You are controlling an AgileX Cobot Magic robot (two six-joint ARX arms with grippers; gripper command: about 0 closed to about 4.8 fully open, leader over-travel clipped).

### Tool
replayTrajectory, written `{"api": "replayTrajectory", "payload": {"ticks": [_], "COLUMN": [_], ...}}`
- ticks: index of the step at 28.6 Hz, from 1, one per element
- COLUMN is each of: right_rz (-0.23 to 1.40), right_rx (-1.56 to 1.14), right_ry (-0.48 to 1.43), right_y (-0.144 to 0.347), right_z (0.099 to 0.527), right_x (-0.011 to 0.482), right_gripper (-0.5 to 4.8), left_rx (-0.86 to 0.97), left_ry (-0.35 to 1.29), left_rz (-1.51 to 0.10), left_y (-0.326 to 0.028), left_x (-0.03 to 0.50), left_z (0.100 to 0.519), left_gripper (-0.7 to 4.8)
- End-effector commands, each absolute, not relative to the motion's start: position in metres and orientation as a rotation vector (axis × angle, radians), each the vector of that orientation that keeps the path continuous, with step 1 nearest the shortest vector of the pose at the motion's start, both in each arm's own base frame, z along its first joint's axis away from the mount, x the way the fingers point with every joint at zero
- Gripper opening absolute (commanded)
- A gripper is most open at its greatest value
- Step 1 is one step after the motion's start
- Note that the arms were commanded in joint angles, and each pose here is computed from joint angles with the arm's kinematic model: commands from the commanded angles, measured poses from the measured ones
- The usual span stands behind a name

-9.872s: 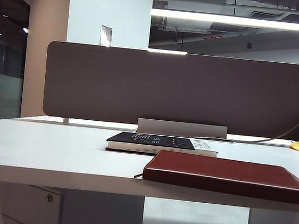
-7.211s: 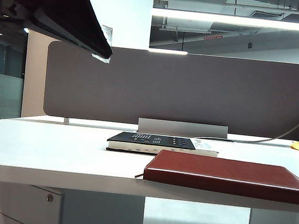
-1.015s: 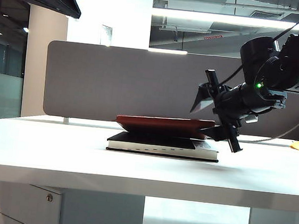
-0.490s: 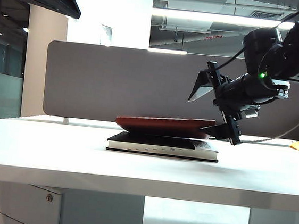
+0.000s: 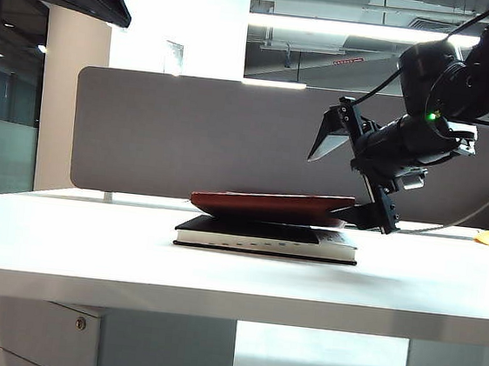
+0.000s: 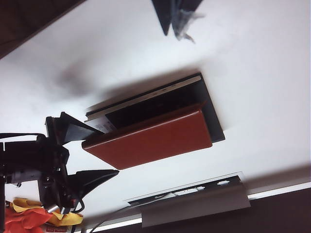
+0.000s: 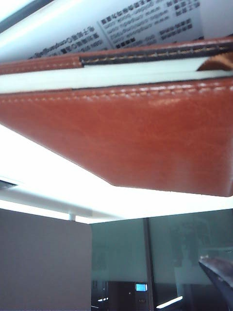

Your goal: Pick up the red book and place it on top of the black book.

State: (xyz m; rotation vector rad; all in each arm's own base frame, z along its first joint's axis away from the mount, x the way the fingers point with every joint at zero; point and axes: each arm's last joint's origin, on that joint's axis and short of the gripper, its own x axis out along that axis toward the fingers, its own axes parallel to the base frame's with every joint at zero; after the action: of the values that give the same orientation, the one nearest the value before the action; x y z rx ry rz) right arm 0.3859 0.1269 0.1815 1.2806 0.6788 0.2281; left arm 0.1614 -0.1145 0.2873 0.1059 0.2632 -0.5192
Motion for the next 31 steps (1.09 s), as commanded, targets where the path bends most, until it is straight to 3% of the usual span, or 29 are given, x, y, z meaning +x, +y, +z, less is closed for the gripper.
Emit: {"api": "replayTrajectory", "payload": {"ticks": [1,31], "right_rz": [0.244,0.143], "right_rx": [1.272,1.047], "right_ry": [0.692,0.804], "right_y": [0.129,0.12], "right_z": [0.186,0.203], "right_x": [0.385,0.388], "right_gripper": [4.79,4.79], "left_rx": [0.095,0.094], "left_ry": [0.245,0.245], "left_rz": [-0.523,-0.524], "left_y": [-0.115,-0.115], "left_x": [0.161,0.16], "left_z": [0.29,0.29], "left_gripper": [-0.06,-0.06]}}
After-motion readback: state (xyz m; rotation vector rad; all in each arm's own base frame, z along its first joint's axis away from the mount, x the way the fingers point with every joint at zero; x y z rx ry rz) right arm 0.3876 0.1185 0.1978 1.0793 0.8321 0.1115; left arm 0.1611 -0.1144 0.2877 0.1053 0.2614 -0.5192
